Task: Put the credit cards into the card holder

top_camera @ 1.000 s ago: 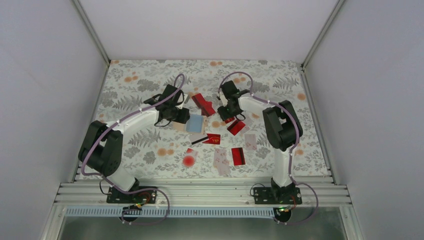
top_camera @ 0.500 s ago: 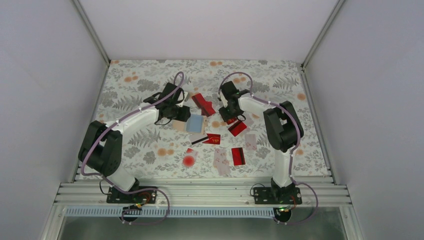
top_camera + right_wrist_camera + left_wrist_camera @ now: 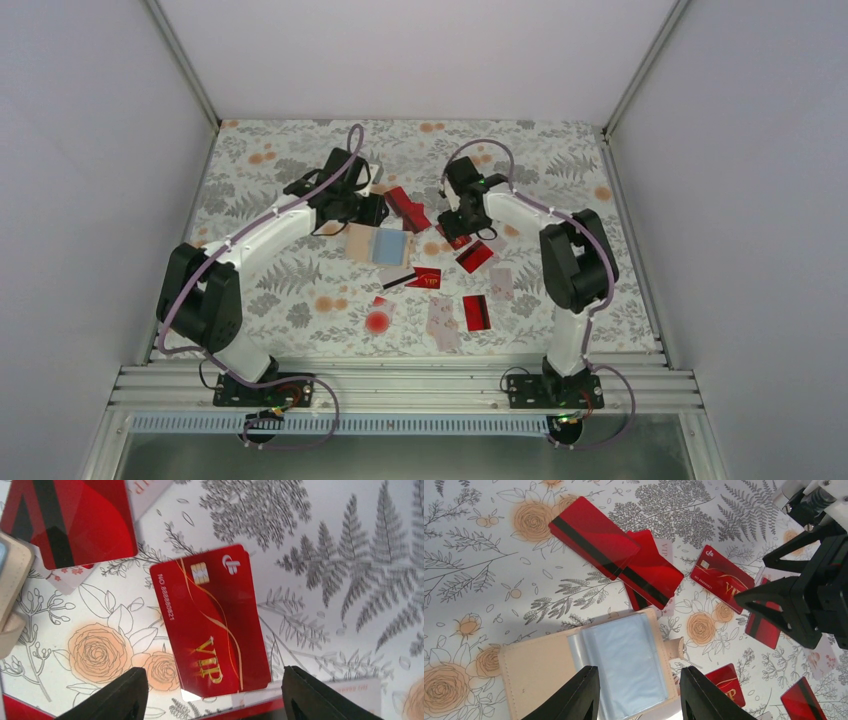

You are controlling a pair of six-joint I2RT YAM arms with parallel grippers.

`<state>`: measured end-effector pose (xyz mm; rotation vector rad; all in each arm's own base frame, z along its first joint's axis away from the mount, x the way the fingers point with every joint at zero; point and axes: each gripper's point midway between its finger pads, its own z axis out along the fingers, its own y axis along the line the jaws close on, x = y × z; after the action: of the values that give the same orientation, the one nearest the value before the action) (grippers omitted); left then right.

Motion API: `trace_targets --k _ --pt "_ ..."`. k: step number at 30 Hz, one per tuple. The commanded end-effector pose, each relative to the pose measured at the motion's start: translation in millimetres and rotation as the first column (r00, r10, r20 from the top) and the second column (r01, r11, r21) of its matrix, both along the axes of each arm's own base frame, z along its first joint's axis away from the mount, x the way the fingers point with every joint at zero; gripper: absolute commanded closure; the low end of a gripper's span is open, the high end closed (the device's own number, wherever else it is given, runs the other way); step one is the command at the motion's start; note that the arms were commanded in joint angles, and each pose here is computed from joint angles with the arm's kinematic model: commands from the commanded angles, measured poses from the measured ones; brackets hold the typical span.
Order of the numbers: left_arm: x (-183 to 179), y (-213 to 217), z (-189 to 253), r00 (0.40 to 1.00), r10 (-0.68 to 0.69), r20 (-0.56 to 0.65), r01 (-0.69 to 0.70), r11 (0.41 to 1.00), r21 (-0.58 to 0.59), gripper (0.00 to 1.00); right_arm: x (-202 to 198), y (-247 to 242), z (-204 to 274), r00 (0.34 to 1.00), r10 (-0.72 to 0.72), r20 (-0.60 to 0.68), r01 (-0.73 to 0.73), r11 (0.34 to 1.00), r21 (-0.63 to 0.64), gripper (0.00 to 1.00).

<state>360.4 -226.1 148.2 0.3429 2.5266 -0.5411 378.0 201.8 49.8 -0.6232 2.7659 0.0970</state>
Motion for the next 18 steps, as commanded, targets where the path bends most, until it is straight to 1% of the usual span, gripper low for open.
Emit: trace_targets --k 1,4,7,8,11,14,16,18 --pt "0.5 -4.2 18.8 1.0 -0.003 0.016 0.003 0.999 -0.035 0.58 -15.8 -15.6 12.3 0.993 -0.107 -0.044 0.105 0.994 -0.033 0.28" --pt "0.1 -3.9 19.4 1.0 -0.002 0.021 0.003 0.999 -0.038 0.58 -29.7 -18.9 17.7 0.964 -0.25 -0.097 0.251 0.968 0.001 0.2" --pt "-0.5 -4.8 16.5 1.0 -0.001 0.017 0.001 0.999 -0.045 0.58 -38.5 -22.2 35.3 0.903 -0.419 -0.096 0.427 0.9 0.086 0.08" --pt "-0.5 -5.3 16.0 1.0 -0.001 0.016 0.002 0.999 -0.048 0.58 -39.8 -24.9 38.0 0.879 -0.468 -0.096 0.476 0.874 0.098 0.02" --pt "-1.2 -6.1 13.4 1.0 -0.006 0.013 0.007 0.999 -0.052 0.58 -39.4 -25.4 40.7 0.824 -0.553 -0.12 0.565 0.817 0.115 0.01" --pt "-1.1 -6.1 13.6 1.0 -0.013 0.018 0.014 0.999 -0.05 0.58 -45.3 -33.6 24.7 0.741 -0.651 -0.166 0.663 0.748 0.026 0.01" --pt "-2.0 -6.4 12.8 1.0 -0.018 0.02 0.019 0.999 -0.047 0.58 -53.3 -37.2 11.9 0.693 -0.693 -0.199 0.699 0.714 -0.05 0.01" --pt "-2.6 -5.5 10.6 1.0 -0.019 0.021 0.019 0.999 -0.046 0.58 -64.3 -42.3 -0.8 0.63 -0.742 -0.229 0.738 0.664 -0.122 0.01"
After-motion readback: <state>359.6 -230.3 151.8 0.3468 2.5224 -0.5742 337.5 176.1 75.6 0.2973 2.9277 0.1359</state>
